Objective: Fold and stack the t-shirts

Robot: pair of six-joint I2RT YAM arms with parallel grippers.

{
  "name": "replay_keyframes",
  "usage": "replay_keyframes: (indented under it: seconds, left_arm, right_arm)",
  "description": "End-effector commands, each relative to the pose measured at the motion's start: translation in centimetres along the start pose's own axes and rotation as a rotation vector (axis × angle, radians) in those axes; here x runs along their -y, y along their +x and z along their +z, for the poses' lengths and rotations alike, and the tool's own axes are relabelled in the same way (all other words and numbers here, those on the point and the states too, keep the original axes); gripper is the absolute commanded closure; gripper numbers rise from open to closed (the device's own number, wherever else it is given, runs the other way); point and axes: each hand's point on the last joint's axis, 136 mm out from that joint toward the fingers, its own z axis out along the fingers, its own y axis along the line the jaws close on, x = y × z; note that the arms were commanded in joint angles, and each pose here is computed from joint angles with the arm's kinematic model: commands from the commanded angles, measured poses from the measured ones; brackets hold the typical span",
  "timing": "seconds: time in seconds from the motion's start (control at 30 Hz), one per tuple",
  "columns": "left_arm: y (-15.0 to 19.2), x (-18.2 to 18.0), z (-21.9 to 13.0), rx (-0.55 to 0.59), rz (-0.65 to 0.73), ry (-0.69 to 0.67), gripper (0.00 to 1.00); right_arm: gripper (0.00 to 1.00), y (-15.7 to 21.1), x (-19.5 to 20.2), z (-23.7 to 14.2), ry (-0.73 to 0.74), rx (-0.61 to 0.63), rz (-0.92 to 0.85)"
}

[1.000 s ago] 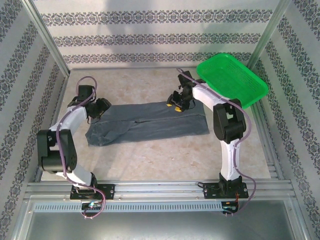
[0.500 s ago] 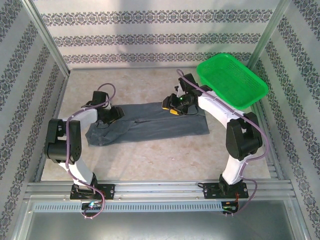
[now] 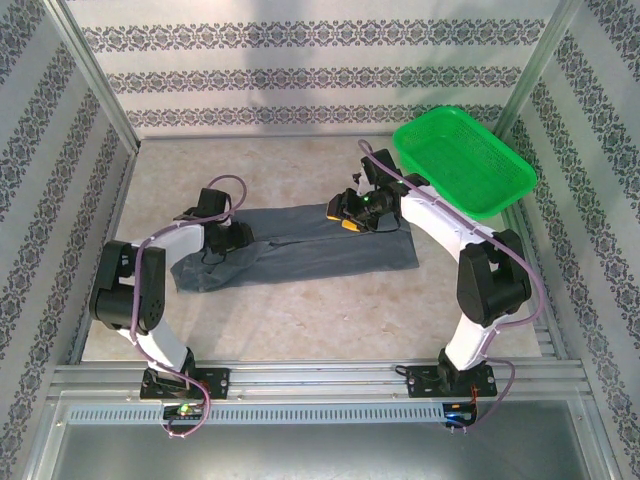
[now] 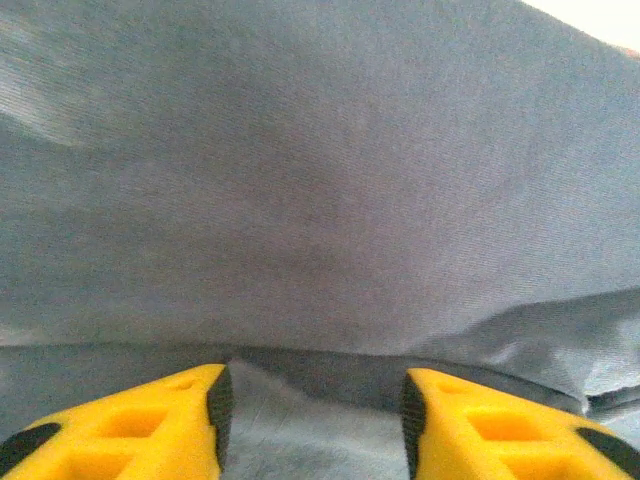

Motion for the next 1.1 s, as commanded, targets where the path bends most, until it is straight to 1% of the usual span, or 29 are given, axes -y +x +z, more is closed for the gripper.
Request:
replay_keyframes:
  seconds: [0.0,0.1,0.23,0.37,0.43,0.53,0.7,0.8,0.87,0.97,1.07]
  left_arm:
    - [-0.1,-1.2,-1.6,0.036,0.037,-0.098,0.48]
    - [0.4,-1.9,-1.0,-0.005,0.048,-0.135,0.48]
    - [1.4,-1.0,0.4,-0.047,0.033,-0.066,0.51]
    - [1.9,-0.9,1.0,-0.057,0.015,-0.050,0.54]
    - [2.0,-0.6,1.0,-0.056,0.017,-0.039,0.58]
    - [2.0,0.0,0.6,-0.054,0.018,-0.026,0.67]
    - [2.3,0.6,-0.6,-0.054,-0.005,-0.024,0.87]
    - [2.8,0.9,-1.3,-0.056,-0.037,-0.016,0.96]
    - [3.4,1.2,-1.8,-0.069,-0.064,-0.015,1.00]
    - [4.4,1.9,-2.7,-0.084,-0.101,-0.018,1.00]
    - [5.9,2.2,-3.3,-0.108,-0.177,-0.032,1.00]
  right_arm:
    - [0.49,0.3,-1.0,-0.6,-0.034,0.004,-0.004]
    - [0.50,0.7,-1.0,-0.5,-0.034,-0.003,-0.007]
    - [0.50,0.9,-1.1,-0.5,-0.039,-0.006,-0.009]
    - [0.49,0.9,-1.1,-0.5,-0.039,-0.006,-0.008]
    - [0.49,0.9,-1.2,-0.6,-0.041,-0.005,-0.009]
    - [0.49,0.9,-1.2,-0.5,-0.041,-0.005,-0.006]
    - [0.49,0.8,-1.1,-0.4,-0.040,-0.003,-0.004]
    - [0.50,0.6,-1.1,-0.3,-0.040,-0.002,-0.002]
    - [0.50,0.6,-1.1,-0.3,-0.041,-0.001,-0.002]
    - [0.50,0.5,-1.1,-0.4,-0.042,0.001,-0.001]
    - [0.50,0.4,-0.9,-0.3,-0.041,0.001,0.004]
